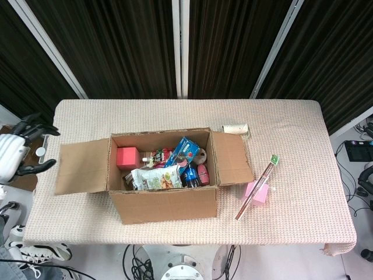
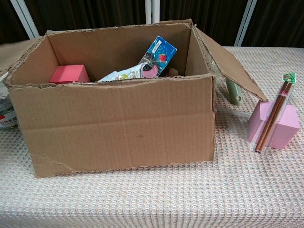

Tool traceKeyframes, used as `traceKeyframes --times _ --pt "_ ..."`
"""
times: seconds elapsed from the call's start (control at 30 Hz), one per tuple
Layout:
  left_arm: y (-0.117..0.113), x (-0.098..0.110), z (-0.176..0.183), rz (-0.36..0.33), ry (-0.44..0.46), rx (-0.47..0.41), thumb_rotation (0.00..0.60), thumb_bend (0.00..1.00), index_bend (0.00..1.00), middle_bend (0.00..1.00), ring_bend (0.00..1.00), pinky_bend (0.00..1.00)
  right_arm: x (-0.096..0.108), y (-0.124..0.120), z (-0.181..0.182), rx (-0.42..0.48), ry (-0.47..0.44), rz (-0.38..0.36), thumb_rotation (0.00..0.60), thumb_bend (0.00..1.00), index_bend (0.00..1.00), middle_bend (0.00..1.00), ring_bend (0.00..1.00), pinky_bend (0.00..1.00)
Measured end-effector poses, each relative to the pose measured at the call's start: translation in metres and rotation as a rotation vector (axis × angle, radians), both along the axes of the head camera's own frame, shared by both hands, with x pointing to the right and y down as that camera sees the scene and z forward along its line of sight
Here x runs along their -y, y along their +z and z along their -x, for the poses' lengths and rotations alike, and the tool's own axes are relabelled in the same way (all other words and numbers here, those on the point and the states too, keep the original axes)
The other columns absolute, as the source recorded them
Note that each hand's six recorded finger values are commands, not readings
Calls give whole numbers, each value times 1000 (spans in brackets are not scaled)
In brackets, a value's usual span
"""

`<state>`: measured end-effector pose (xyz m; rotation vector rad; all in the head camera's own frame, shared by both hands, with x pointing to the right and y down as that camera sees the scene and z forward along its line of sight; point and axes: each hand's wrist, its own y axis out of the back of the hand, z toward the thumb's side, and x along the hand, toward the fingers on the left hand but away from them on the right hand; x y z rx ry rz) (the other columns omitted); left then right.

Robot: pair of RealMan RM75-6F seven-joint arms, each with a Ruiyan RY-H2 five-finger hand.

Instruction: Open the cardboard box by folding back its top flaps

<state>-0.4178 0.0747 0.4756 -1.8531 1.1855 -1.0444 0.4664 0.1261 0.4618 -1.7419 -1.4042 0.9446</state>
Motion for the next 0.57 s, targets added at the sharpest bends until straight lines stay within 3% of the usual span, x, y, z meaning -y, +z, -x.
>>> traceKeyframes --times 0.07,0.17,0.27,0.4,0.5,0.57 --pt "4 -12 19 2 -37 9 95 0 182 188 46 173 -3 3 -2 -22 4 7 600 885 0 7 0 0" --pt "14 -26 33 19 -61 62 189 0 142 141 46 174 -13 11 -8 -94 16 15 600 740 0 0 0 0" --pt "26 -46 45 20 -76 176 250 0 122 116 46 173 -31 25 -16 -205 38 34 600 613 0 0 0 0" --pt "50 -98 67 41 -119 368 286 0 95 113 46 173 -77 62 -26 -339 70 127 600 602 0 0 0 0" --pt "64 -136 79 59 -146 452 291 0 82 108 45 173 -104 88 -29 -378 81 208 600 602 0 0 0 0" --pt "68 -147 82 48 -145 475 291 0 81 106 46 174 -113 98 -31 -393 84 247 600 602 0 0 0 0"
